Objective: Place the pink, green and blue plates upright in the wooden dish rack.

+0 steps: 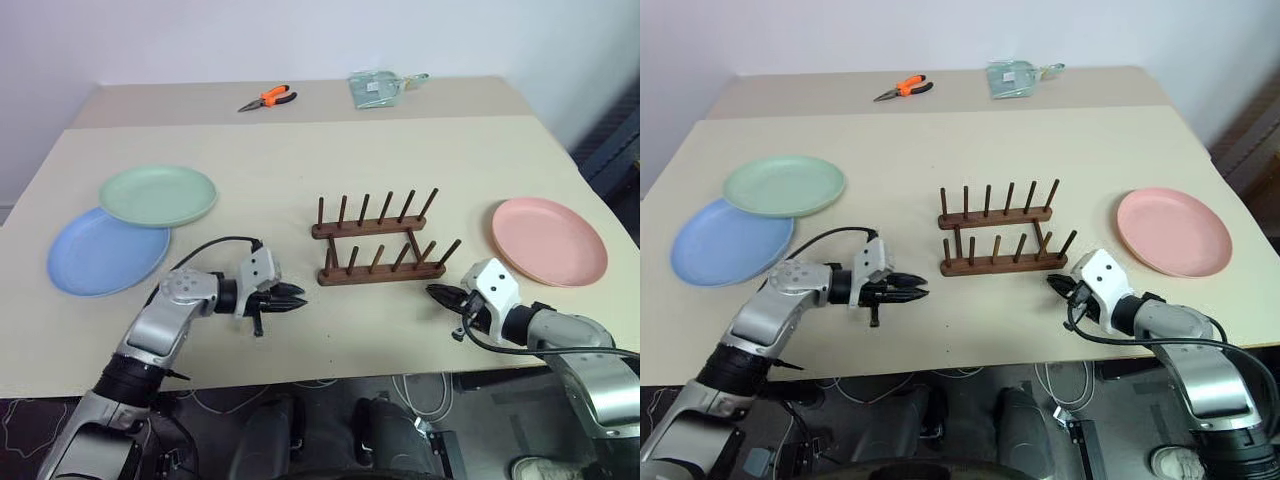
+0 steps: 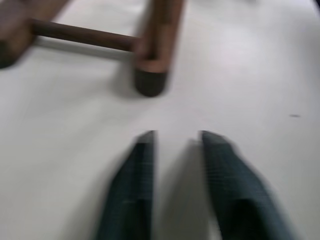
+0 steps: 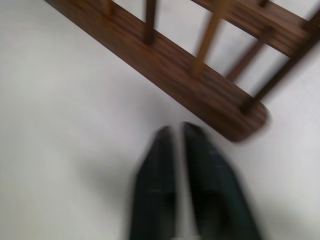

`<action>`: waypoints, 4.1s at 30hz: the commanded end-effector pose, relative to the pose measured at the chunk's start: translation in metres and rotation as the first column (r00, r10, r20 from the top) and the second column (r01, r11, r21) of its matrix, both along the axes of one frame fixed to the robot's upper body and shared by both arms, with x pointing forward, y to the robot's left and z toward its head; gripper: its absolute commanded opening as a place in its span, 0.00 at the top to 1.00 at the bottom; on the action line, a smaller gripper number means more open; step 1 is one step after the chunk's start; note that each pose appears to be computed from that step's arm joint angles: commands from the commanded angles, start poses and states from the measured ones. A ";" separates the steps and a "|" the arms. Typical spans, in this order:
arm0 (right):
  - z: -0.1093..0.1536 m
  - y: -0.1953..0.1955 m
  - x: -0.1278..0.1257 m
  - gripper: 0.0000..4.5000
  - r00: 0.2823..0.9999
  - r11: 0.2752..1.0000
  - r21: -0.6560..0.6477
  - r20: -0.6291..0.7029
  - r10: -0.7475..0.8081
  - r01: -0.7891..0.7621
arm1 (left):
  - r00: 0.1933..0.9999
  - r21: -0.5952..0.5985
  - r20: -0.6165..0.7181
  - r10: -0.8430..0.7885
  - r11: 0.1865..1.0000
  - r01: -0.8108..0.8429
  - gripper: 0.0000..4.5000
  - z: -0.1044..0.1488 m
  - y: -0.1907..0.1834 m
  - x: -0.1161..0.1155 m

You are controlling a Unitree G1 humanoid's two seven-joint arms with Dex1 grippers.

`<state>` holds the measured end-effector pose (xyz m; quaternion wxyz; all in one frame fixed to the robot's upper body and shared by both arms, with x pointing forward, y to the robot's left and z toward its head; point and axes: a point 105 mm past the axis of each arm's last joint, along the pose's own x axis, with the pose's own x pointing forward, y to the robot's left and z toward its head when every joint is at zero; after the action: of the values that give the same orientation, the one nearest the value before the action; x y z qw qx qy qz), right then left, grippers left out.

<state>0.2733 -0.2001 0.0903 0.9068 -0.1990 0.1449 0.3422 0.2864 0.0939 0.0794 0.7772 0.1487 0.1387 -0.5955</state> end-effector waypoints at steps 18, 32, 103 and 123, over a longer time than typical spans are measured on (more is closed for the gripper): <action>0.003 0.005 0.094 0.99 0.971 0.981 -0.120 0.203 -0.127 0.153 | 0.848 -0.045 0.159 0.505 0.862 -0.504 0.75 -0.019 -0.026 0.083; 0.055 -0.049 0.054 0.15 0.943 0.964 -0.172 0.300 -0.144 0.202 | 0.934 -0.210 0.135 0.330 0.931 -0.298 0.75 0.014 -0.035 0.049; 0.191 -0.018 0.081 0.00 0.937 0.701 0.713 0.249 -0.244 -0.007 | 0.960 -0.343 0.116 0.255 0.917 -0.202 0.57 0.058 -0.036 0.028; 0.145 0.141 0.020 0.00 0.678 0.839 -0.245 0.501 0.538 -0.486 | -0.277 -0.547 -0.197 0.940 -0.340 -0.765 0.01 0.141 0.215 0.060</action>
<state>0.2986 -0.0647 0.2342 0.7794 -0.3449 -0.1485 0.5016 0.3523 0.3060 0.2117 0.9582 -0.0952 -0.0840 0.2564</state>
